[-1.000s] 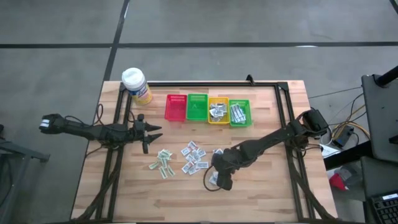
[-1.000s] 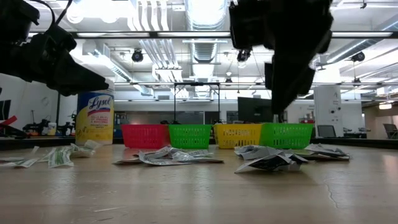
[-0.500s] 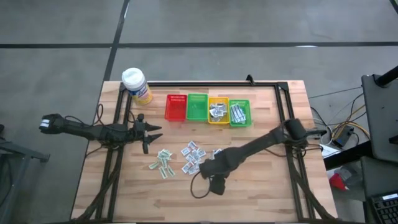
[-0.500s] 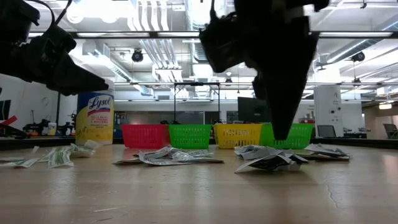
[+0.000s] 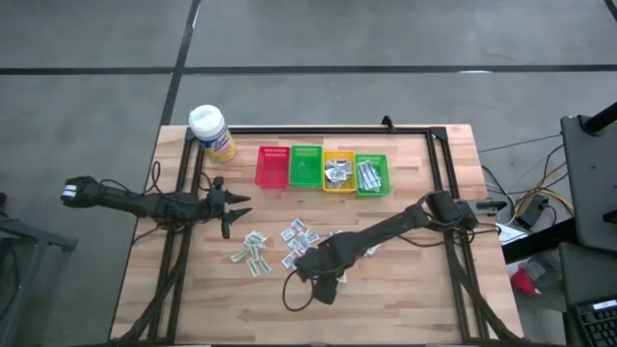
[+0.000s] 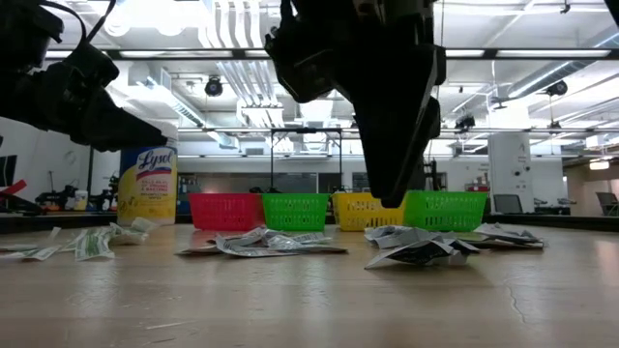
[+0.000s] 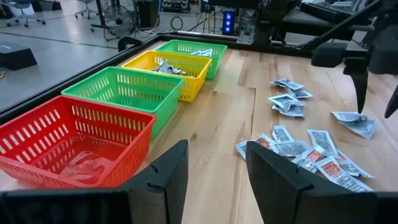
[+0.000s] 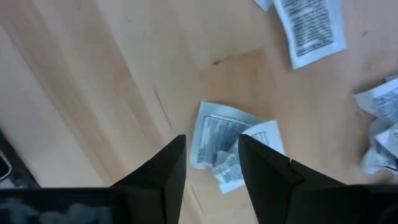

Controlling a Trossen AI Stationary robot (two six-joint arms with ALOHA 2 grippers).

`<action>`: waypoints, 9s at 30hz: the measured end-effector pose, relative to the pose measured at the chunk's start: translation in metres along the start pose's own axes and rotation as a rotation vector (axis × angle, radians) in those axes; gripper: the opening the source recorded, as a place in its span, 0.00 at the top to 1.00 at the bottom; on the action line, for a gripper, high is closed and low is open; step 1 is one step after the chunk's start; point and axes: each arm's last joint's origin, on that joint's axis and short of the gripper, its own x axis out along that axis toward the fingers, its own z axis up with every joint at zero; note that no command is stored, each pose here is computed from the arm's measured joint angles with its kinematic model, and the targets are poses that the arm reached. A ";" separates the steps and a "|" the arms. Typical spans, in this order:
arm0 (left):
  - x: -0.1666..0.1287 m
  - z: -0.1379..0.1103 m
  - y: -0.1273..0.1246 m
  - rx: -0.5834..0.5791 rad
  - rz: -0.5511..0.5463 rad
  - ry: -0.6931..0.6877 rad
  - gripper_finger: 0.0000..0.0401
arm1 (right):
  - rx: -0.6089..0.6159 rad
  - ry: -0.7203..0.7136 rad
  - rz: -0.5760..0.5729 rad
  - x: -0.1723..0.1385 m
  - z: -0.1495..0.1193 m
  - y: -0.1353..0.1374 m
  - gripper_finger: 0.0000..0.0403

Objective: Pick & Place First Aid Supplies
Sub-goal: Put the blue alcohol pad into the yellow bin

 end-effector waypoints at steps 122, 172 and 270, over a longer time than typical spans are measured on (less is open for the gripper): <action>0.000 0.000 0.000 -0.015 -0.001 -0.003 0.61 | -0.082 -0.644 -0.142 -0.180 0.038 -0.113 0.98; 0.000 0.000 0.000 -0.013 -0.001 0.000 0.61 | 0.158 -0.135 -0.393 -0.077 0.104 -0.274 0.98; 0.000 0.000 0.000 -0.012 -0.001 0.001 0.61 | 0.003 -0.032 0.066 -0.079 -0.003 -0.002 0.70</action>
